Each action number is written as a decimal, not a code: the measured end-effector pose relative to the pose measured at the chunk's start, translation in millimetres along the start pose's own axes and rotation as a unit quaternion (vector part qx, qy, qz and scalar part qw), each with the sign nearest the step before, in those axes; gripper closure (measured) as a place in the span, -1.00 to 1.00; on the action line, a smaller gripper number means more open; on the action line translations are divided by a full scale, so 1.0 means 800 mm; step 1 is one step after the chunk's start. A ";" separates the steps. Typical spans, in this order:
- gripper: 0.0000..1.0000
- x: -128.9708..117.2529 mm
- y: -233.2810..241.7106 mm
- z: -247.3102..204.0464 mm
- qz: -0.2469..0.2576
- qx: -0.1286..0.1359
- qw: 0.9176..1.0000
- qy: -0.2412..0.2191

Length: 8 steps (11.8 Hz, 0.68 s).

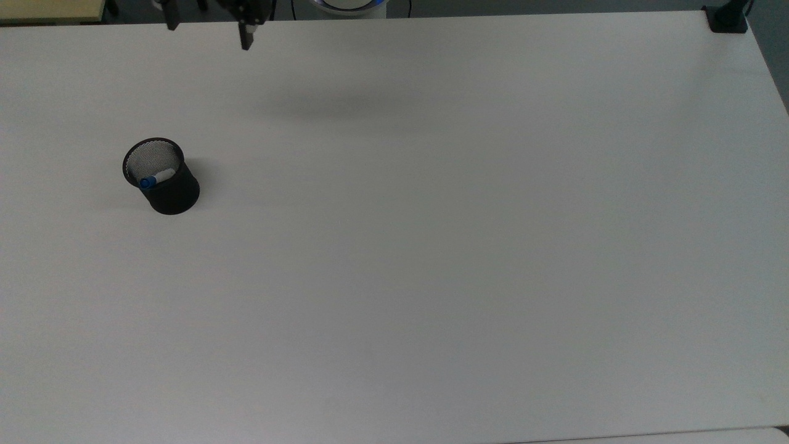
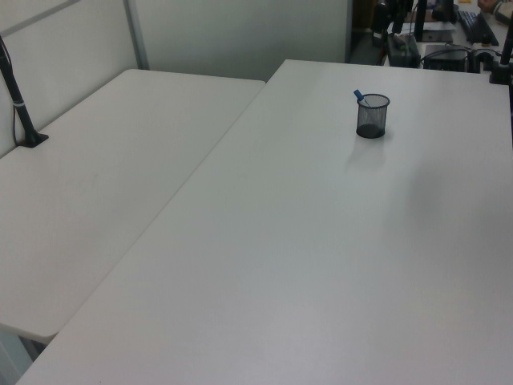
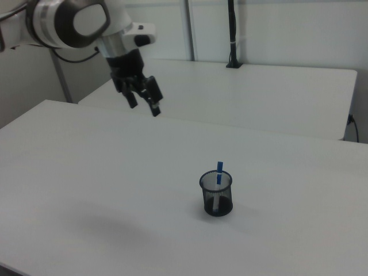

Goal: Insert the marker

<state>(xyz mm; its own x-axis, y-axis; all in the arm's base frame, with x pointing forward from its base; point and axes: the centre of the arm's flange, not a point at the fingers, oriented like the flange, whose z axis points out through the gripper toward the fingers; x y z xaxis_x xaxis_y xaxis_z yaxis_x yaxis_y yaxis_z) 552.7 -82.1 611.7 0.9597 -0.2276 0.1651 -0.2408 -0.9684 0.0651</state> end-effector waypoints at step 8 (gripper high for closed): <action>-1.00 -0.011 -0.054 -0.005 -0.058 0.005 0.998 -0.013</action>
<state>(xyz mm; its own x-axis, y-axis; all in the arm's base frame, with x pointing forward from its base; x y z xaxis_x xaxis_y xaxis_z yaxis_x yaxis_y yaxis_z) 554.0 -37.5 611.6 0.9844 -0.1162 0.1320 -0.1265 -0.9893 0.0727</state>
